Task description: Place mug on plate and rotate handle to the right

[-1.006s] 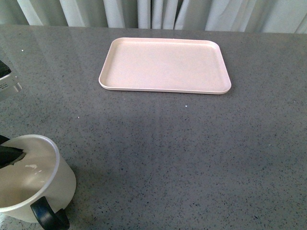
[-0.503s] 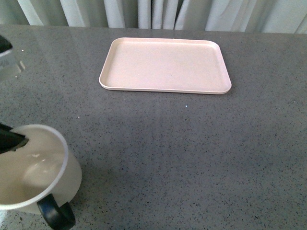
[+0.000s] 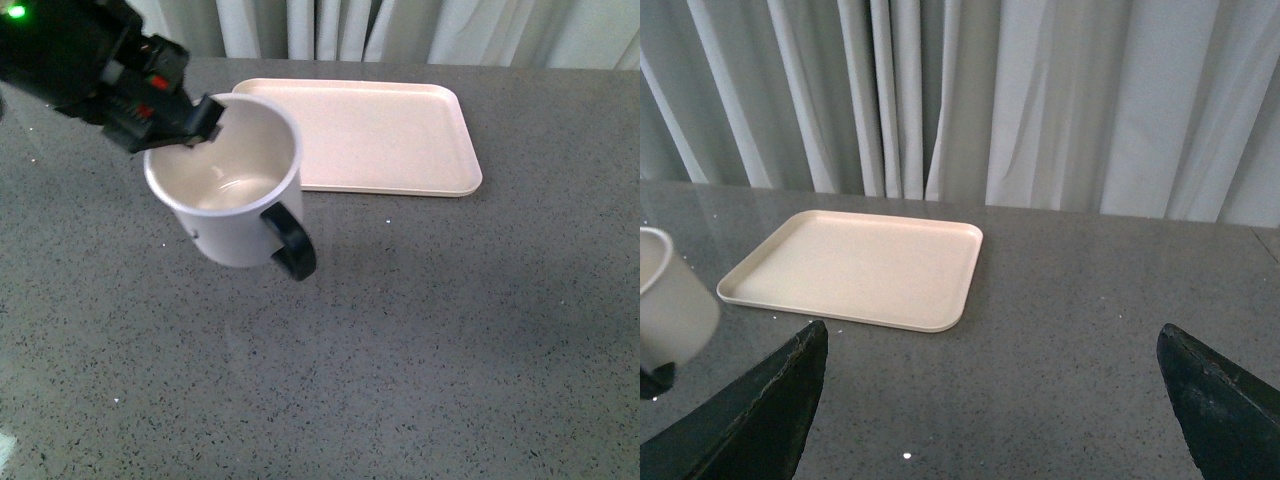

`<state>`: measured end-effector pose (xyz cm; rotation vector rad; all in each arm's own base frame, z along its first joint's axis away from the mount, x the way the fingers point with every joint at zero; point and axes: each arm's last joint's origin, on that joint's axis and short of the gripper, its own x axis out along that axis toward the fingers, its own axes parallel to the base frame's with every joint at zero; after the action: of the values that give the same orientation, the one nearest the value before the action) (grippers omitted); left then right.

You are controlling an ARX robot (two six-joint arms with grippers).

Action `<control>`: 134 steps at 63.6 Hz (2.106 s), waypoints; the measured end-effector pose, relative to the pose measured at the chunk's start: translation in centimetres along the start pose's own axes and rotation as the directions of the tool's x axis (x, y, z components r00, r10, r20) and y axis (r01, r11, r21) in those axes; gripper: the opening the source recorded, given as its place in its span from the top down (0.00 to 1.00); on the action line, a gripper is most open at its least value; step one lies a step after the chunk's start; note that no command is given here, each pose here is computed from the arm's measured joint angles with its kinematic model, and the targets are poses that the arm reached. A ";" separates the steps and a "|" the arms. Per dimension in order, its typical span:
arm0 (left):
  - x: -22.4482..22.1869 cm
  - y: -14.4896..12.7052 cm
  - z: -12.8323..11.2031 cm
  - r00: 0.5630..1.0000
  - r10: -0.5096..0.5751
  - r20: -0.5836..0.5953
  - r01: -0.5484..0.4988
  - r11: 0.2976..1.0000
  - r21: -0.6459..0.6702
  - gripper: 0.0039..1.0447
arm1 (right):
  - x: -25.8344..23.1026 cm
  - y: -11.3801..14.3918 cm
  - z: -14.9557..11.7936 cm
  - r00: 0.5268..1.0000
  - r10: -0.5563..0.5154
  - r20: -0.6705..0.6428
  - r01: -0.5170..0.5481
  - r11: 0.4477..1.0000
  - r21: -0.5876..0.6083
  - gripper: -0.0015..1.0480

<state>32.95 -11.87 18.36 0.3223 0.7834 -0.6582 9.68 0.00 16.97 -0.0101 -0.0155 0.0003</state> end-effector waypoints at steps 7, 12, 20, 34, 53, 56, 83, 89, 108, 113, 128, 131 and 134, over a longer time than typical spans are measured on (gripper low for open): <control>1.8 -0.2 2.4 1.000 -0.023 -0.003 0.023 1.000 0.014 0.98 | 0.0 0.0 0.0 1.000 0.000 0.000 0.000 1.000 0.000 0.09; 3.1 -0.2 4.0 0.999 -0.034 -0.001 0.034 0.999 0.026 0.98 | 0.0 0.0 0.0 1.000 0.000 0.000 0.000 1.000 0.000 0.09; 5.1 -0.1 6.8 0.999 -0.042 0.002 0.041 0.999 0.030 0.98 | 0.0 0.0 0.0 1.000 0.000 0.000 0.000 1.000 0.000 0.09; 7.7 0.1 10.0 0.999 -0.053 0.013 0.053 0.999 0.014 0.98 | 0.0 0.0 0.0 1.000 0.000 0.000 0.000 1.000 0.000 0.09; 10.7 1.1 13.6 0.999 -0.032 -0.007 0.032 0.999 0.006 0.98 | 0.0 0.0 0.0 1.000 0.000 0.000 0.000 1.000 0.000 0.09; 11.2 1.2 13.8 0.999 -0.031 -0.015 0.031 1.000 0.004 0.98 | 0.0 0.0 0.0 1.000 0.000 0.000 0.000 1.000 0.000 0.09; 14.4 2.0 13.6 0.998 -0.032 -0.062 0.031 0.999 -0.013 0.98 | 0.0 0.0 0.0 1.000 0.000 0.000 0.000 1.000 0.000 0.09; 14.7 2.1 13.5 0.997 -0.031 -0.068 0.030 0.999 -0.016 0.98 | 0.0 0.0 0.0 1.000 0.000 0.000 0.000 1.000 0.000 0.09; 15.8 2.3 13.4 0.995 -0.034 -0.092 0.032 0.999 -0.020 0.98 | 0.0 0.0 0.0 1.000 0.000 0.000 0.000 1.000 0.000 0.09; 16.0 2.3 13.4 0.995 -0.034 -0.094 0.033 0.999 -0.021 0.98 | 0.0 0.0 0.0 1.000 0.000 0.000 0.000 1.000 0.000 0.09; 16.7 2.5 13.3 0.994 -0.025 -0.109 0.023 0.999 -0.022 0.98 | 0.0 0.0 0.0 1.000 0.000 0.000 0.000 1.000 0.000 0.09; 16.7 2.5 13.4 0.994 -0.025 -0.109 0.023 0.999 -0.022 0.98 | 0.0 0.0 0.0 1.000 0.000 0.000 0.000 1.000 0.000 0.09; 16.8 2.5 13.4 0.994 -0.024 -0.111 0.022 1.000 -0.022 0.98 | 0.0 0.0 0.0 1.000 0.000 0.000 0.000 1.000 0.000 0.09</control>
<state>50.72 -23.77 15.06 0.3333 0.9007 -0.6578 9.68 0.00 16.98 -0.0101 -0.0158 0.0003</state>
